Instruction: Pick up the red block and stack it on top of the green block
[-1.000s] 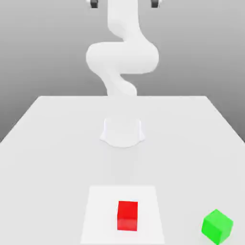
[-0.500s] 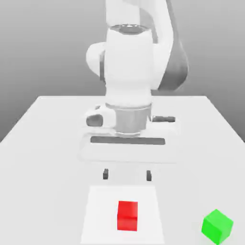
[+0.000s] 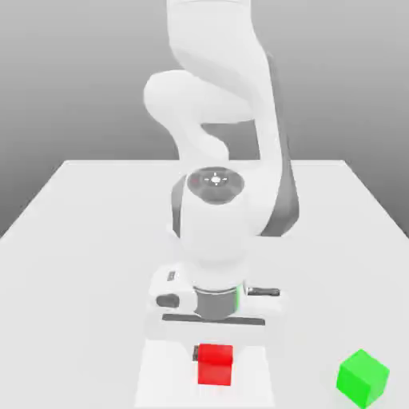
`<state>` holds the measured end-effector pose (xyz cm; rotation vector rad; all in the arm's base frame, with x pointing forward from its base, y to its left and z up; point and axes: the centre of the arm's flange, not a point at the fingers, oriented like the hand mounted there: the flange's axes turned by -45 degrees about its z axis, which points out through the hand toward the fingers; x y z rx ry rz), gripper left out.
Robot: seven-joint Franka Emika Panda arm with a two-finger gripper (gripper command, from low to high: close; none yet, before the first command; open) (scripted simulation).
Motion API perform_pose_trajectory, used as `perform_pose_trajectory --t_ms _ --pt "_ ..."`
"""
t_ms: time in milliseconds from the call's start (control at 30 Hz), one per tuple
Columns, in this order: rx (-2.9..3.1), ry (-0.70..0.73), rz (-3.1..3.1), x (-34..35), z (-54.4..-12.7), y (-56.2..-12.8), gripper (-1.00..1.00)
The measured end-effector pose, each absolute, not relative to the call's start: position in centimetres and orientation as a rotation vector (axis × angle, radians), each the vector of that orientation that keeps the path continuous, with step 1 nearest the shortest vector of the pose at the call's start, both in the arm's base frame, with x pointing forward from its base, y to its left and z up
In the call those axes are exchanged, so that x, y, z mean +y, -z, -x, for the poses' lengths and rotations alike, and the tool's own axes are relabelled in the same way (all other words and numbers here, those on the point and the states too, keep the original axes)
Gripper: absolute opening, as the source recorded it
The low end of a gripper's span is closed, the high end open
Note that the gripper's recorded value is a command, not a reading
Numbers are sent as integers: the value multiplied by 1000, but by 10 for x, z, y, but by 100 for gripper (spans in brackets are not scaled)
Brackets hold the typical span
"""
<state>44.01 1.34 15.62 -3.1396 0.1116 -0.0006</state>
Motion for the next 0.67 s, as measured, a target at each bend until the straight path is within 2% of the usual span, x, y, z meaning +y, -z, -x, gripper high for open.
perform_pose_trajectory --t_ms 167,400,533,567,667 --pt "51 1 3141 23 -443 -207 -100" --pt "-859 -2 3021 191 -464 -238 -100" --pt "-1066 0 2955 233 -462 -199 -100" --pt "-1073 -1 2952 234 -461 -188 100" --pt "-1073 -1 2952 234 -461 -188 100"
